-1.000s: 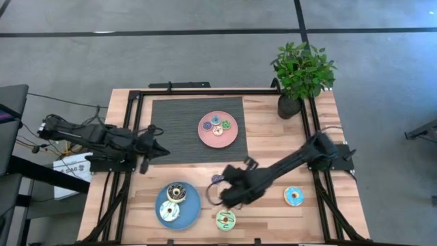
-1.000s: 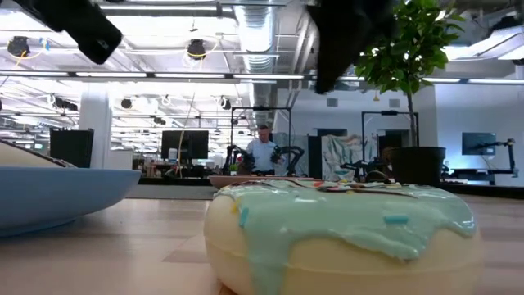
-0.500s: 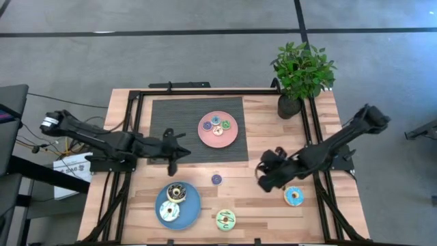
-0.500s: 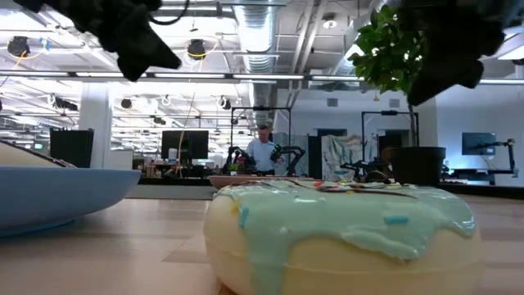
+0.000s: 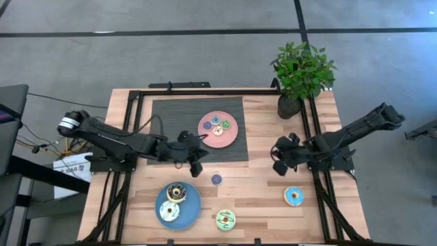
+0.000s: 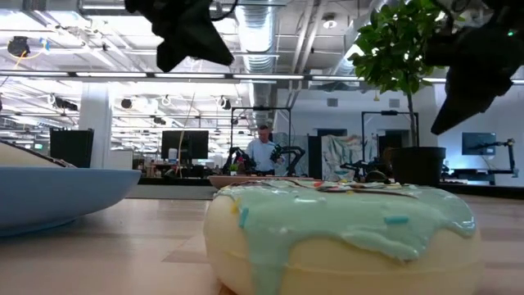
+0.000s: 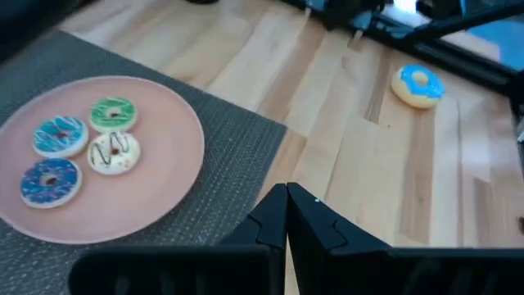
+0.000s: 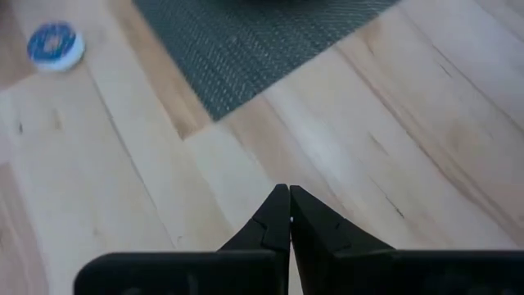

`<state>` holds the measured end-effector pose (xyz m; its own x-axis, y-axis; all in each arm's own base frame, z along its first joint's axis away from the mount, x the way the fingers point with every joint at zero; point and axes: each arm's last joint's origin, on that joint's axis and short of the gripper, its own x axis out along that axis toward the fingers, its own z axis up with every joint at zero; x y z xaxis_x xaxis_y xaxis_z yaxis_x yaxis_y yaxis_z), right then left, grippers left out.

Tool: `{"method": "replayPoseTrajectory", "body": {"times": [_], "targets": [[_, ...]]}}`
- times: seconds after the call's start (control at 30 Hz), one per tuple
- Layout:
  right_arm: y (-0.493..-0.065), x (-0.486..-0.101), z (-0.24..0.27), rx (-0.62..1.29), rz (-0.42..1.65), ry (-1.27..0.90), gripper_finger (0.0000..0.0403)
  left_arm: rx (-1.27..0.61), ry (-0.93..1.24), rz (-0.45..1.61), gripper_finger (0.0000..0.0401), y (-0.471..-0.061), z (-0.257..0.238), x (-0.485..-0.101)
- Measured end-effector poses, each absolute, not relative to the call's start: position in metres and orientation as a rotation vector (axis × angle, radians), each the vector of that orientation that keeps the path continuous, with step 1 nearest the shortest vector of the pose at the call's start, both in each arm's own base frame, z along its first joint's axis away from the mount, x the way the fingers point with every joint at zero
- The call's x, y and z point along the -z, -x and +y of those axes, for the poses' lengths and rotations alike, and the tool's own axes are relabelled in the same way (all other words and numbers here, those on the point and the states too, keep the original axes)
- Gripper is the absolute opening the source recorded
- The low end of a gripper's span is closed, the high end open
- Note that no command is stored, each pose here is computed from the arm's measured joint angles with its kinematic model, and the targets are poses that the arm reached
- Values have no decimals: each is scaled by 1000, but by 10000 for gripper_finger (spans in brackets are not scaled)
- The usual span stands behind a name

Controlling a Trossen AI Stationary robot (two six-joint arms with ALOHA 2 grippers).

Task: Pick & Place donuts
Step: Put the small blue donut on the pink plate

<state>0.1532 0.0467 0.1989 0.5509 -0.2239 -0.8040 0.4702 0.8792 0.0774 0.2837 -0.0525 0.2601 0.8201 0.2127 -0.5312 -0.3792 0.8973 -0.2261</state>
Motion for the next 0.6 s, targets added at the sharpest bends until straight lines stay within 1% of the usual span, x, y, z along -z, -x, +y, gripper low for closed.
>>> {"method": "replayPoseTrajectory", "body": {"times": [0.17,0.23,0.3,0.4,0.6], "targets": [[-157,-197,41,490,883,-383,1,-382,270,572,1,-298,-48,-244],[-157,-196,41,508,893,-397,1,-428,275,589,9,-301,-41,-238],[-158,-195,41,516,891,-412,2,-450,287,618,26,-302,-32,-235],[-159,-193,42,508,911,-414,1,-447,320,662,67,-302,-17,-233],[-160,-190,43,512,929,-414,1,-443,383,723,176,-300,6,-229]]}}
